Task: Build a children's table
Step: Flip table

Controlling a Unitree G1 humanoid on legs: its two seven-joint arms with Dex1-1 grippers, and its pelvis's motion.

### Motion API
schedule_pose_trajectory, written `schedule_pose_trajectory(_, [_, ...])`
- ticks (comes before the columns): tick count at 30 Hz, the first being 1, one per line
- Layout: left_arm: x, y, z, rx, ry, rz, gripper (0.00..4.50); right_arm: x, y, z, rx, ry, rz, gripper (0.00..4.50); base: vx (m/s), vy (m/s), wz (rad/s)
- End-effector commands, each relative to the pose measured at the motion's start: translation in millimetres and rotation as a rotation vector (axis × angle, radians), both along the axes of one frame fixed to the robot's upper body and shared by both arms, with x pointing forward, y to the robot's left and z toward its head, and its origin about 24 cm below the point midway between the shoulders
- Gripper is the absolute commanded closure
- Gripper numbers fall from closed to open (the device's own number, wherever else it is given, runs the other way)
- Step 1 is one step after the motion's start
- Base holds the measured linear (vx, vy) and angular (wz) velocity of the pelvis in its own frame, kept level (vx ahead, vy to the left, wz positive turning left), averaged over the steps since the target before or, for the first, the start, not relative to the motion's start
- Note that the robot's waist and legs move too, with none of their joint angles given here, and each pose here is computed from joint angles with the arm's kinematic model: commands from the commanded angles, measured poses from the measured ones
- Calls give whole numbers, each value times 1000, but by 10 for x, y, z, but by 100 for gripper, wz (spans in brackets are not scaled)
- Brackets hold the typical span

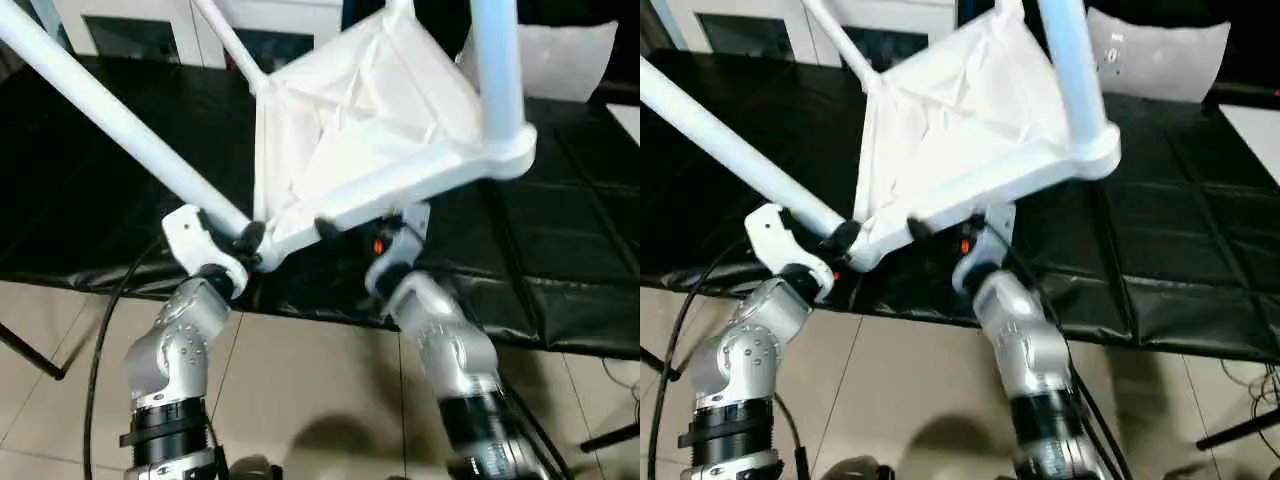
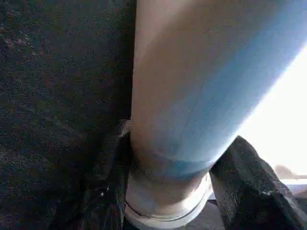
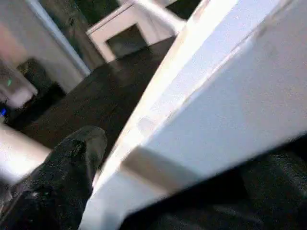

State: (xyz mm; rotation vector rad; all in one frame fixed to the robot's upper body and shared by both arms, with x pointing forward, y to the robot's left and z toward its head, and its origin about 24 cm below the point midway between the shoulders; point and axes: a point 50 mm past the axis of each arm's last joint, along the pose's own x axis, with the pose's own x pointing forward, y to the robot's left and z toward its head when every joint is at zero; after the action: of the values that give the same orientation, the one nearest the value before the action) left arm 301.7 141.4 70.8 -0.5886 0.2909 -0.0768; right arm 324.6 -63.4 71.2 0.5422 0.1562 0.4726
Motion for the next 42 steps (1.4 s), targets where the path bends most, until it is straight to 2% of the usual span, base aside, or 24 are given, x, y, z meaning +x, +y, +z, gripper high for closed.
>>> schedule_pose_trajectory(1, [-119,-467,-117,-179,54,-126,244,80,-31,18,69,15,-62,0,0,0,0])
schedule_pose_trajectory(3, [-132,-489,-126,-179,61,-139,244,154,-13,91,157,10,-90,0,0,0,0])
schedule_pose_trajectory(4, [-145,-508,-137,-178,65,-142,244,213,12,171,232,-2,-106,0,0,0,0])
schedule_pose_trajectory(9, [-160,-544,-145,-183,72,-144,244,302,37,259,325,-9,-140,0,0,0,0])
schedule_pose_trajectory(13, [-176,-590,-147,-182,76,-157,244,389,104,323,409,12,-152,50,0,0,0])
schedule_pose_trajectory(19, [-174,-616,-139,-173,75,-160,244,406,230,357,449,12,-106,102,0,0,0])
schedule_pose_trajectory(21, [-172,-618,-136,-171,74,-160,244,408,243,354,448,13,-104,102,0,0,0])
schedule_pose_trajectory(22, [-171,-619,-134,-170,73,-159,244,412,252,351,452,16,-103,126,0,0,0])
schedule_pose_trajectory(24, [-171,-622,-130,-167,72,-157,244,420,263,350,464,20,-103,134,0,0,0])
schedule_pose_trajectory(26, [-171,-618,-129,-164,72,-155,244,425,269,352,470,22,-104,138,0,0,0])
schedule_pose_trajectory(35, [-161,-585,-143,-122,75,-152,244,461,218,380,481,10,-126,227,0,0,0])
schedule_pose_trajectory(37, [-152,-583,-142,-123,69,-149,244,466,203,377,476,9,-137,234,0,0,0])
schedule_pose_trajectory(39, [-154,-578,-109,-121,40,-182,188,480,166,383,474,4,-160,241,0,0,0])
schedule_pose_trajectory(42, [-161,-570,-72,-126,16,-206,171,498,122,394,475,-1,-187,244,0,0,0])
